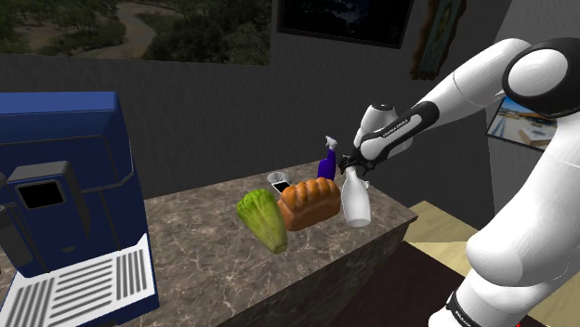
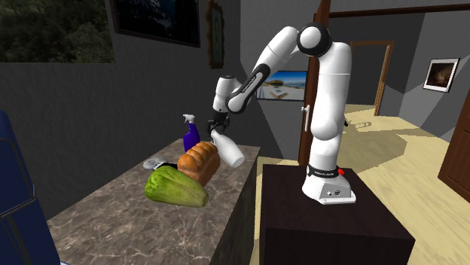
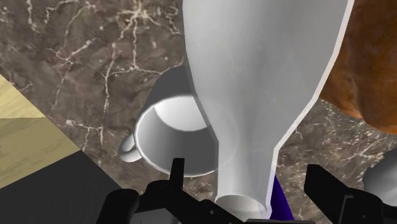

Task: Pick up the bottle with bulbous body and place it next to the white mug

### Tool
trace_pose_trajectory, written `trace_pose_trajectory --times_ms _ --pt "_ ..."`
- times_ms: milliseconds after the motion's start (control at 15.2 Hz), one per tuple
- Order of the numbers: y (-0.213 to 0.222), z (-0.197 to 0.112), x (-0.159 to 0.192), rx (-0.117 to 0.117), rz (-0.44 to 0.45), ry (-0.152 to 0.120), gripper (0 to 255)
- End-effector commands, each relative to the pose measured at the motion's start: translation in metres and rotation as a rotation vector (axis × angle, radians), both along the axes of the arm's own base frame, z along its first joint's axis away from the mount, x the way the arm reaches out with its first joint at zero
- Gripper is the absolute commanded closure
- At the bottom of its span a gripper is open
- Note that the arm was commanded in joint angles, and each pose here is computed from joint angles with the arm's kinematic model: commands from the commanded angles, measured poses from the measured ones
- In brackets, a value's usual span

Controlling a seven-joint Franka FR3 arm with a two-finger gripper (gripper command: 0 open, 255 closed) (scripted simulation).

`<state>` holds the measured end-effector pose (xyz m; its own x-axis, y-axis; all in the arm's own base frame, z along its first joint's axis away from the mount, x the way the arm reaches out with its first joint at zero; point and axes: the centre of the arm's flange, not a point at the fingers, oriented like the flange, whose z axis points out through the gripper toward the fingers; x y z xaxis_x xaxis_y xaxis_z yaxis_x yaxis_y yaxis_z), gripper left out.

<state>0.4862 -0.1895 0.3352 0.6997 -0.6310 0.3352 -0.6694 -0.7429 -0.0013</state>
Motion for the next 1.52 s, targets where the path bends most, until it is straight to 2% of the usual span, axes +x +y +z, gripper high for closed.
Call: trace_pose_trajectory --times_ms 0,264,330,924,1452 --pt "0.000 -0.001 0.001 0.000 0.000 0.000 0" --pt "0.000 -0.001 0.001 0.000 0.000 0.000 0" --pt "0.000 -0.001 0.001 0.000 0.000 0.000 255" --pt "0.000 -0.001 0.001 0.000 0.000 0.000 255" --pt "0.000 0.042 0.001 0.000 0.000 0.000 255"
